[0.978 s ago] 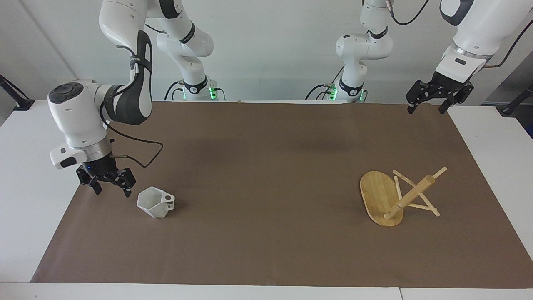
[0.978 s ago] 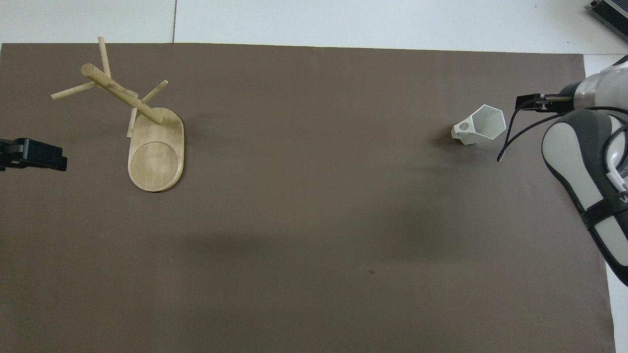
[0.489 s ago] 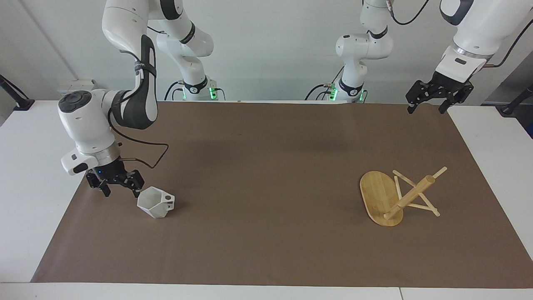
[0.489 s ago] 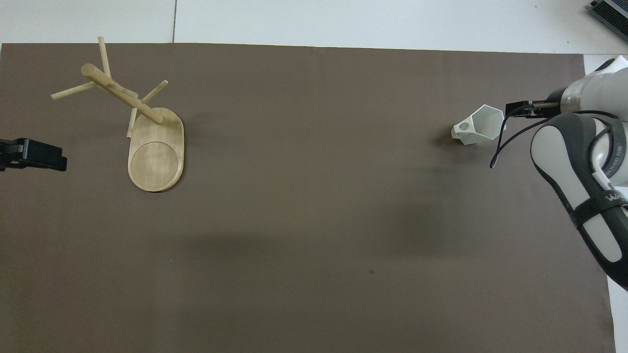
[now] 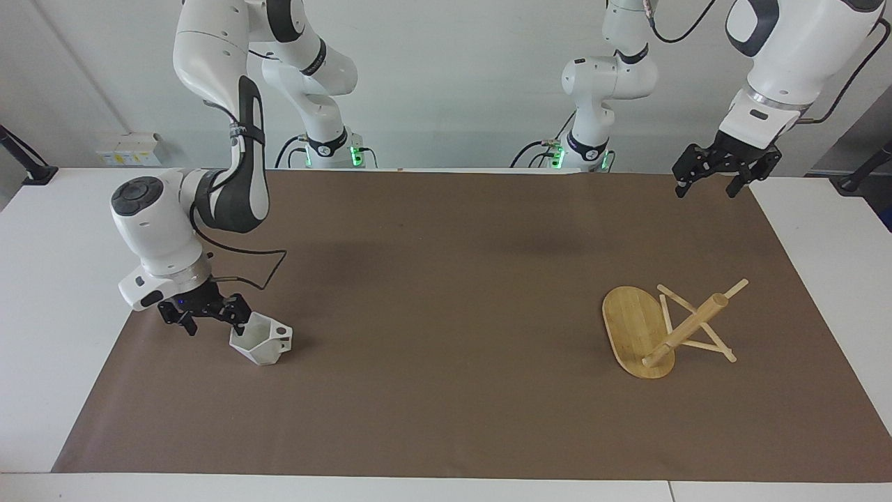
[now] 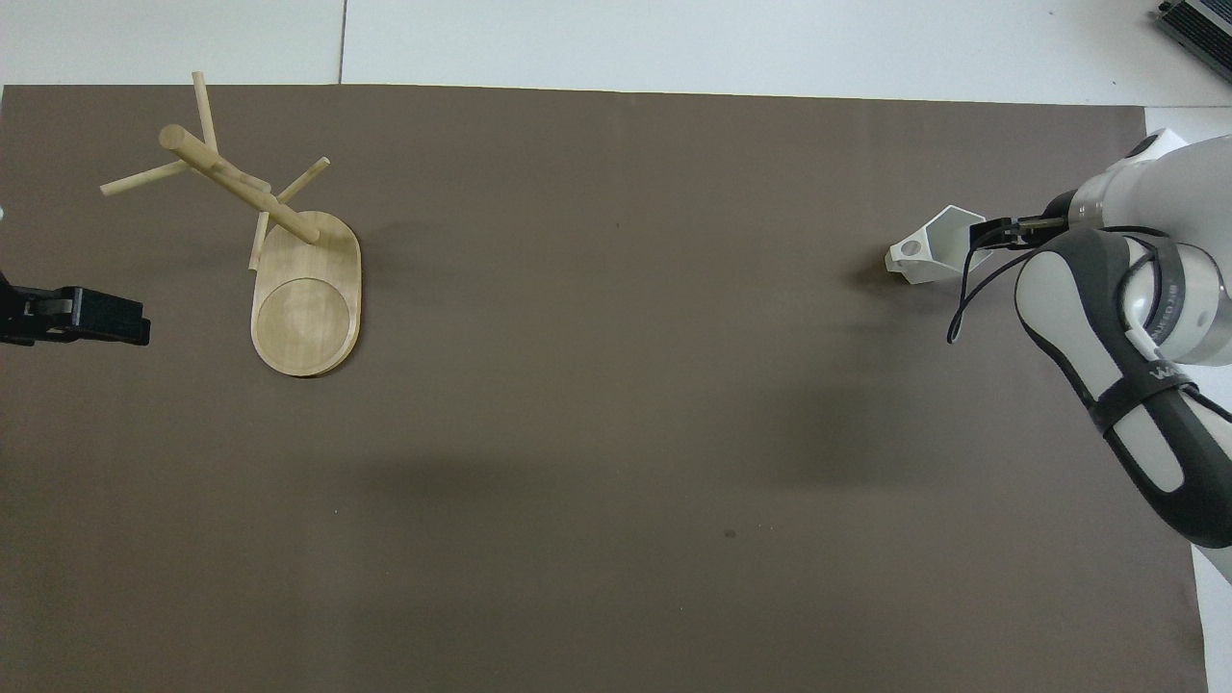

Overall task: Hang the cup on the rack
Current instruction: 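Close the right gripper on the cup handle while the left gripper advances, then lift the cup with the right gripper toward the open left gripper, then close the left gripper on the cup body beside the right gripper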

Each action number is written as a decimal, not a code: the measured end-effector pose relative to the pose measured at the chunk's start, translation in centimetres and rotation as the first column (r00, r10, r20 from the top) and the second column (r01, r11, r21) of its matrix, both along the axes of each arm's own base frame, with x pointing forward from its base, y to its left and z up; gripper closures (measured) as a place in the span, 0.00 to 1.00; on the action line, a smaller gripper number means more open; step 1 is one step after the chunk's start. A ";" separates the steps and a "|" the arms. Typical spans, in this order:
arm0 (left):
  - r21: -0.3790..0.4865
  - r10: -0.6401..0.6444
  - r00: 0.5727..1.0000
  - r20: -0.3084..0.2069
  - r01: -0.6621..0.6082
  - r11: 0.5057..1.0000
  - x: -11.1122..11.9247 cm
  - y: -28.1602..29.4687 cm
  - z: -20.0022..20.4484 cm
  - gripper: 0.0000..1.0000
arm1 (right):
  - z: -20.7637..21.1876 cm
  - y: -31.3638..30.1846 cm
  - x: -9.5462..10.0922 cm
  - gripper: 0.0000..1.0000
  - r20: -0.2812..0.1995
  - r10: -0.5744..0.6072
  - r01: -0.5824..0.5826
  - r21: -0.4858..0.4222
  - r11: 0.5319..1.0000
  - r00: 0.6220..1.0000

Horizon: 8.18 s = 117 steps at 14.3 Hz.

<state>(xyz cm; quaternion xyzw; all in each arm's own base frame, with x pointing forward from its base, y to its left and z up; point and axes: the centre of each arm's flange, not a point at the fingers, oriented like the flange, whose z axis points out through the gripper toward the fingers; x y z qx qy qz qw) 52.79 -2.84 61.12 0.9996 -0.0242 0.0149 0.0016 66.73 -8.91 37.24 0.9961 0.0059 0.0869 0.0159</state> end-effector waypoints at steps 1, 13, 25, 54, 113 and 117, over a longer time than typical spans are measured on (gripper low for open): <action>-0.001 0.004 1.000 0.005 -0.004 1.000 -0.1 0.0 -0.3 0.00 | 0.0 0.0 0.0 0.00 0.000 0.000 0.000 0.000 1.000 1.000; -0.032 0.163 0.984 0.074 -0.161 0.986 -0.2 0.1 -2.0 0.00 | -1.4 1.3 0.5 0.00 0.006 0.021 -0.021 0.007 1.000 1.000; -0.035 0.170 0.983 0.071 -0.168 0.985 -0.2 0.1 -2.0 0.00 | -0.8 1.8 0.6 0.34 0.017 0.032 -0.032 0.008 0.999 0.999; 0.007 0.696 0.627 -0.352 -0.741 0.671 -5.3 -4.5 -2.4 0.00 | 2.8 6.6 0.8 0.96 0.059 0.006 -0.017 0.180 0.983 0.998; 0.003 0.401 -0.095 -0.911 -0.975 -0.224 -3.3 -10.2 -17.0 0.22 | 12.5 46.3 -10.5 0.96 0.021 0.171 -0.128 0.755 0.643 0.985; 0.000 0.401 -0.091 -0.911 -0.975 -0.221 -3.4 -10.3 -17.0 0.31 | 12.5 46.2 -10.5 0.96 0.019 0.173 -0.128 0.755 0.644 0.985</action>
